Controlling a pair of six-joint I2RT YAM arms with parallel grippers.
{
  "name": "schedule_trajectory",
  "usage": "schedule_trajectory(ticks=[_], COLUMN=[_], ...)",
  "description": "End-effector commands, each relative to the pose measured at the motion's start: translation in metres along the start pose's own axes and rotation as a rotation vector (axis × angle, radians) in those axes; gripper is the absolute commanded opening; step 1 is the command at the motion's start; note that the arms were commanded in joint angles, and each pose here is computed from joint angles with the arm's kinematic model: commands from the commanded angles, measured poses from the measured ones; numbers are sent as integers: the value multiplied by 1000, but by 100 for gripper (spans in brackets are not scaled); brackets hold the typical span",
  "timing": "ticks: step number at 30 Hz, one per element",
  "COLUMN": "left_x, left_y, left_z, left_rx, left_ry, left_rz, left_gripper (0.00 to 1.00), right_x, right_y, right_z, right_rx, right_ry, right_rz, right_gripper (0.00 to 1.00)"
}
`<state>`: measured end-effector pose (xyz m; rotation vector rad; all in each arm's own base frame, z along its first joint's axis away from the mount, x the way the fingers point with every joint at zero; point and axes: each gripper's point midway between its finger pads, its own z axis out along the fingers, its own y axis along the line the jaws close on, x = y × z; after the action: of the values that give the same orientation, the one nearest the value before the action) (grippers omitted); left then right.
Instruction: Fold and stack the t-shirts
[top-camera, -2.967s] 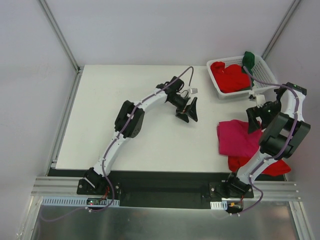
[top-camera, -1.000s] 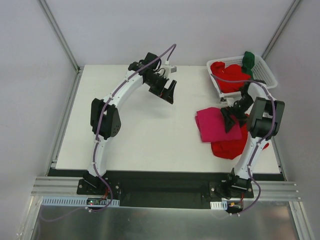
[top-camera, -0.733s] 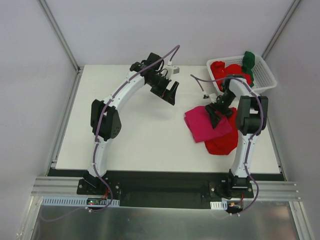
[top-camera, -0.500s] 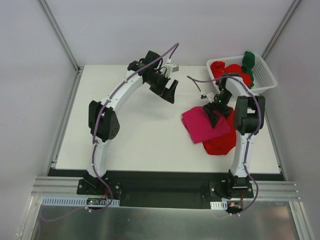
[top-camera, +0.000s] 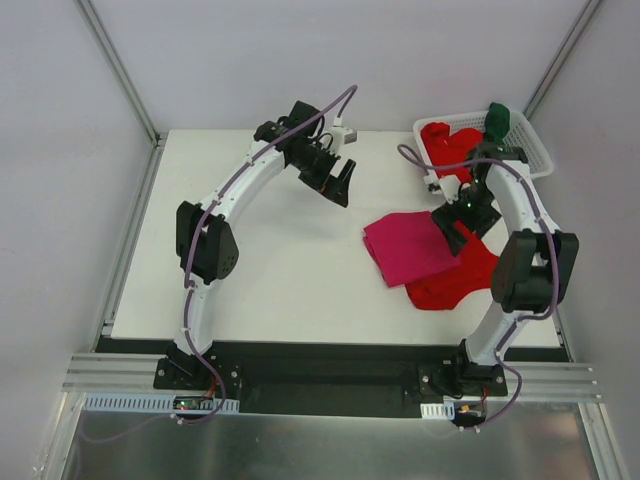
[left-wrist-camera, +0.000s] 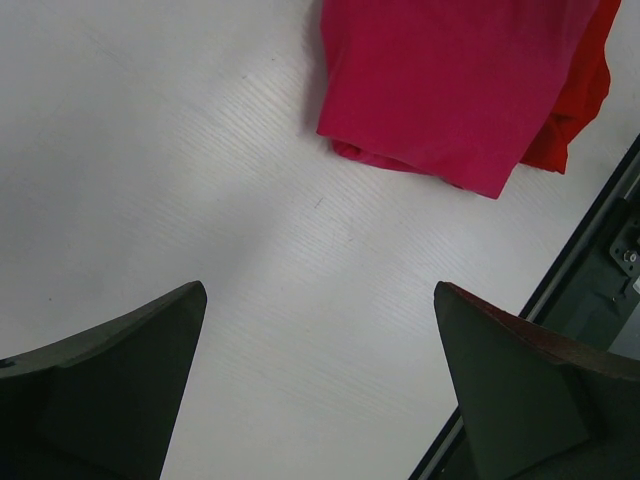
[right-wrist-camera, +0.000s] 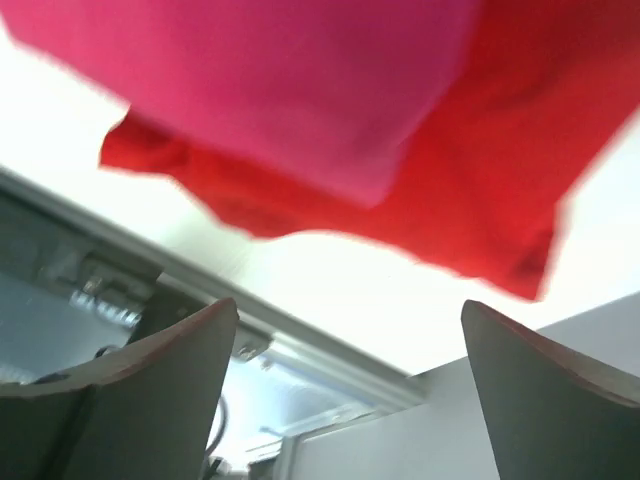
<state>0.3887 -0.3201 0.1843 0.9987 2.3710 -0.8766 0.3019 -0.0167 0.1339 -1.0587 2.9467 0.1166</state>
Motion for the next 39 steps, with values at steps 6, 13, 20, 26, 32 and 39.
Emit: schedule_trajectory(ticks=[6, 13, 20, 26, 32, 39], left_x=[-4, -3, -3, -3, -2, -2], left_y=[-13, -18, -21, -24, -26, -21], left_z=[-14, -10, -8, -1, 0, -8], left_rx=[23, 31, 30, 30, 33, -15], left_ry=[-19, -10, -5, 6, 11, 9], left_rz=[41, 49, 64, 73, 72, 88], left_gripper=[99, 99, 99, 99, 99, 99], right_x=[21, -24, -19, -19, -29, -55], right_y=[54, 25, 17, 15, 12, 33], right_z=[58, 70, 72, 90, 107, 111], right_rx=[-223, -104, 41, 84, 93, -19], right_ry=[-9, -215, -227, -278, -310, -280], right_rz=[131, 179, 108, 91, 117, 266], right_gripper=[96, 96, 96, 96, 96, 96])
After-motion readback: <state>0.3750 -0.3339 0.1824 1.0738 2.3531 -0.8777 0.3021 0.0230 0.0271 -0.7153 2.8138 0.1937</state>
